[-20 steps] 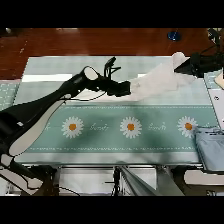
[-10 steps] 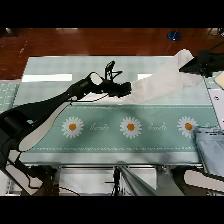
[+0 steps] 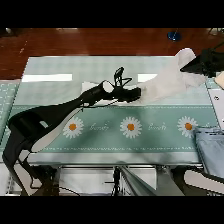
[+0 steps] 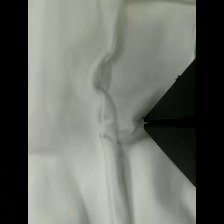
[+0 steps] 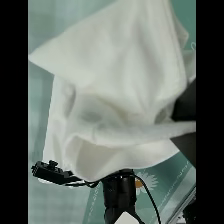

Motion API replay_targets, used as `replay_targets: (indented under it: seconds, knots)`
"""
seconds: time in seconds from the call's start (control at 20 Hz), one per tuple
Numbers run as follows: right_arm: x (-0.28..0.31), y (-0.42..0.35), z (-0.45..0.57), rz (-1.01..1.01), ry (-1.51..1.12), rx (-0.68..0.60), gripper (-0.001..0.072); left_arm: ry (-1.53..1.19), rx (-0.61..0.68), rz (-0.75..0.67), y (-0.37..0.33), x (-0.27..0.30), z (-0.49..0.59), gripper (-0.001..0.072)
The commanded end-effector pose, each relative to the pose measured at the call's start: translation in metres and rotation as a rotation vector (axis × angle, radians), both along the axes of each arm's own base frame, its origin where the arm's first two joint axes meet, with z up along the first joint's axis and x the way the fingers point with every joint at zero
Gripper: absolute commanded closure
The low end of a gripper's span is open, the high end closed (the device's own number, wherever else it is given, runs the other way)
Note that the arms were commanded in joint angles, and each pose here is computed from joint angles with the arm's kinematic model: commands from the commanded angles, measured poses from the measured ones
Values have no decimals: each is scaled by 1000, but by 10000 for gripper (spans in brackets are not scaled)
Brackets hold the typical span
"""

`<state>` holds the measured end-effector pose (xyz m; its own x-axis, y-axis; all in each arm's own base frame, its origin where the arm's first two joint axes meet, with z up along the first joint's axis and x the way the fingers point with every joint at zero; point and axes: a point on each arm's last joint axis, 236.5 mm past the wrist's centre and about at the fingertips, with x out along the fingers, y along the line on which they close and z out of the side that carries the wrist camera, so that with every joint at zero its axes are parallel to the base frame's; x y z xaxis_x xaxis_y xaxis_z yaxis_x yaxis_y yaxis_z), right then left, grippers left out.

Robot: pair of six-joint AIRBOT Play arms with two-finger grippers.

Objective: Fold the shirts.

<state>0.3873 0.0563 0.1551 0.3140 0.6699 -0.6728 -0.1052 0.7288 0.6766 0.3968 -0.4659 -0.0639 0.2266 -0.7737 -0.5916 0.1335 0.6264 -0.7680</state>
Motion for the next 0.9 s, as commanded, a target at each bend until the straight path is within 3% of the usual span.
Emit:
replay_targets:
  seconds: [0.0, 0.15, 0.4, 0.65, 0.85]
  knots:
    - [0, -6, -6, -27, 26, -28, 693, -48, -16, 14, 2, 14, 13, 675]
    - [1, -13, -11, -57, 46, -56, 694, -222, -8, 48, 51, 58, 80, 676]
    - [18, 12, -12, -77, 10, -82, 693, -475, 48, 175, 205, 99, 229, 675]
    - [37, 88, -4, -50, -69, -55, 694, -571, 174, 218, 318, 54, 309, 675]
    - [44, 152, -12, -29, -76, -8, 694, -579, 260, 176, 351, 7, 328, 674]
